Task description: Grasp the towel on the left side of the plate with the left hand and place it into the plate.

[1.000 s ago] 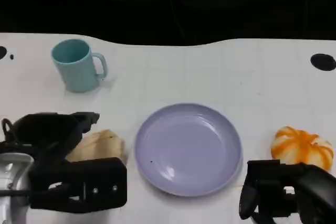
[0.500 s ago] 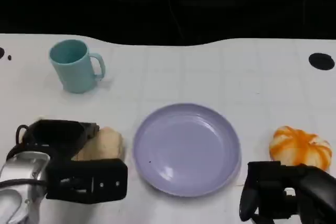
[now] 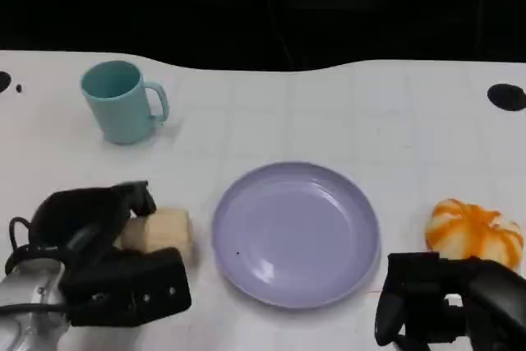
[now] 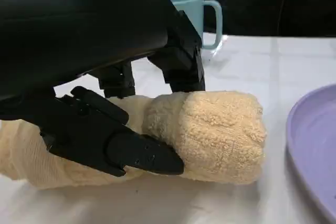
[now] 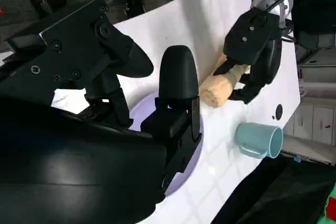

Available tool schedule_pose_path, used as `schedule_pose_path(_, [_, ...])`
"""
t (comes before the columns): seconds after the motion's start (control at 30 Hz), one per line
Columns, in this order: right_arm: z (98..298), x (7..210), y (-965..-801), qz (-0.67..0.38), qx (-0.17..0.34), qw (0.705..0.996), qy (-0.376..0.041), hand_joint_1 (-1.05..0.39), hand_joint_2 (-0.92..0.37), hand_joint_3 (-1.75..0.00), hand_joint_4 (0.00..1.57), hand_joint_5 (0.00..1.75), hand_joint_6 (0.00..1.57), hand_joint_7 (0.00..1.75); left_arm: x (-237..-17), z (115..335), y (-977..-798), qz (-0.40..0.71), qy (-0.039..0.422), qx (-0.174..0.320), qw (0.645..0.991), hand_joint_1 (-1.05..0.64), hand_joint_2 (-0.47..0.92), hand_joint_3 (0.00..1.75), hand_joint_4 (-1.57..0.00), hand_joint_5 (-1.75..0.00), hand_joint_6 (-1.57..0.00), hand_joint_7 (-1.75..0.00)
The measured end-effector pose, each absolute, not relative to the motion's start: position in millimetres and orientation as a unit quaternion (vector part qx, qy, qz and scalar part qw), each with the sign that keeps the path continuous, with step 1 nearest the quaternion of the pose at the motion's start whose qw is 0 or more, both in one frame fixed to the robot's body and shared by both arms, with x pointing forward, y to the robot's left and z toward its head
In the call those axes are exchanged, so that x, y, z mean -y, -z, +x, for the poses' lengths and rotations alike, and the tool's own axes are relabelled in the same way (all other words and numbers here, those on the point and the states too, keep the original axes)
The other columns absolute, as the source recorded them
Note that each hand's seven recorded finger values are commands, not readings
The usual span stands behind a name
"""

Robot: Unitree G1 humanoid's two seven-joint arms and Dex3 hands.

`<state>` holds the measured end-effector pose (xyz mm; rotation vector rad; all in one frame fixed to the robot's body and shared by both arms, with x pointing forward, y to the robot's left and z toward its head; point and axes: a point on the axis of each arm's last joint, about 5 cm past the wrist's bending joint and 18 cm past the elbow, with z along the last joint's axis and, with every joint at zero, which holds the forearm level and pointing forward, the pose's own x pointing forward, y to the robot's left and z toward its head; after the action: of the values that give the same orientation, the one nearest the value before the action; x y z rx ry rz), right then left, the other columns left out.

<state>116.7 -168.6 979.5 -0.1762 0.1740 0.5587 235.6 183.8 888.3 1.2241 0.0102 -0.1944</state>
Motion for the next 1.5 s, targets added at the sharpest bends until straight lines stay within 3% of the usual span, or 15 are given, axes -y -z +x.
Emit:
schedule_pose_path(0.2, [116.9, 168.7, -979.6, -0.087, -0.085, 0.954, -0.275, -0.11, -0.48, -1.18, 0.76, 1.71, 0.68, 1.45, -174.5, 236.4, -912.1, 0.535, 0.054, 0.040, 0.842, -0.22, 0.84, 0.35, -0.87, -1.75, -0.59, -1.75])
schedule_pose_path(0.3, [116.8, 168.8, -979.6, -0.087, -0.085, 0.954, -0.275, -0.10, -0.48, -1.19, 0.76, 1.72, 0.68, 1.45, -172.7, 234.0, -918.9, 0.523, 0.047, 0.050, 0.850, -0.21, 0.64, 0.78, -0.88, -1.75, -0.62, -1.75])
schedule_pose_path(0.37, [116.8, 168.9, -979.6, -0.087, -0.086, 0.954, -0.275, -0.10, -0.48, -1.19, 0.76, 1.72, 0.68, 1.45, -171.3, 231.1, -922.4, 0.512, 0.047, 0.055, 0.856, -0.21, 0.58, 0.89, -0.89, -1.75, -0.63, -1.75])
schedule_pose_path(0.43, [116.8, 168.9, -979.6, -0.085, -0.086, 0.954, -0.275, -0.11, -0.48, -1.18, 0.76, 1.71, 0.68, 1.45, -169.1, 229.8, -926.1, 0.505, 0.048, 0.066, 0.859, -0.24, 0.44, 1.15, -0.91, -1.75, -0.65, -1.75])
schedule_pose_path(0.53, [116.8, 169.0, -979.6, -0.084, -0.087, 0.953, -0.276, -0.11, -0.48, -1.18, 0.76, 1.71, 0.68, 1.45, -164.5, 227.9, -933.0, 0.498, 0.050, 0.090, 0.861, -0.24, 0.40, 1.22, -0.91, -1.75, -0.64, -1.75])
schedule_pose_path(0.73, [116.6, 169.4, -979.9, -0.087, -0.088, 0.953, -0.276, -0.11, -0.49, -1.18, 0.76, 1.71, 0.68, 1.45, -141.3, 223.6, -946.6, 0.475, 0.077, 0.142, 0.865, -0.24, 0.44, 1.13, -0.91, -1.75, -0.64, -1.75])
schedule_pose_path(0.93, [116.0, 169.3, -979.9, -0.087, -0.088, 0.953, -0.277, -0.11, -0.49, -1.18, 0.76, 1.71, 0.68, 1.44, -114.9, 226.7, -958.6, 0.460, 0.117, 0.173, 0.863, -0.25, 0.39, 1.21, -0.95, -1.75, -0.66, -1.75])
schedule_pose_path(1.17, [115.8, 168.8, -980.4, -0.087, -0.086, 0.953, -0.278, -0.12, -0.49, -1.18, 0.77, 1.71, 0.68, 1.44, -89.7, 227.9, -964.5, 0.460, 0.146, 0.195, 0.854, -0.26, 0.42, 1.16, -0.93, -1.75, -0.75, -1.49])
schedule_pose_path(1.27, [115.8, 168.3, -980.4, -0.087, -0.086, 0.952, -0.279, -0.13, -0.48, -1.17, 0.77, 1.70, 0.69, 1.44, -81.3, 228.1, -962.0, 0.465, 0.159, 0.192, 0.850, -0.25, 0.44, 1.13, -0.90, -1.75, -0.79, -1.32])
schedule_pose_path(1.33, [115.9, 168.2, -980.4, -0.087, -0.086, 0.952, -0.279, -0.14, -0.48, -1.17, 0.78, 1.71, 0.69, 1.44, -76.5, 227.5, -959.0, 0.464, 0.175, 0.181, 0.849, -0.25, 0.48, 1.05, -0.82, -1.75, -0.85, -1.09])
schedule_pose_path(1.4, [115.9, 168.2, -980.4, -0.087, -0.086, 0.952, -0.279, -0.13, -0.48, -1.17, 0.78, 1.71, 0.69, 1.44, -74.1, 226.9, -958.0, 0.465, 0.189, 0.171, 0.848, -0.25, 0.56, 0.89, -0.75, -1.68, -0.87, -0.88])
schedule_pose_path(1.47, [115.9, 168.2, -980.5, -0.087, -0.086, 0.952, -0.279, -0.12, -0.49, -1.17, 0.77, 1.70, 0.69, 1.44, -73.0, 226.9, -958.1, 0.465, 0.198, 0.160, 0.848, -0.28, 0.73, 0.57, -0.64, -1.53, -0.85, -0.62])
schedule_pose_path(1.5, [115.9, 168.2, -980.5, -0.087, -0.086, 0.952, -0.279, -0.11, -0.49, -1.17, 0.77, 1.70, 0.69, 1.44, -72.7, 227.0, -958.2, 0.466, 0.203, 0.155, 0.847, -0.32, 0.81, 0.41, -0.57, -1.35, -0.74, -0.45])
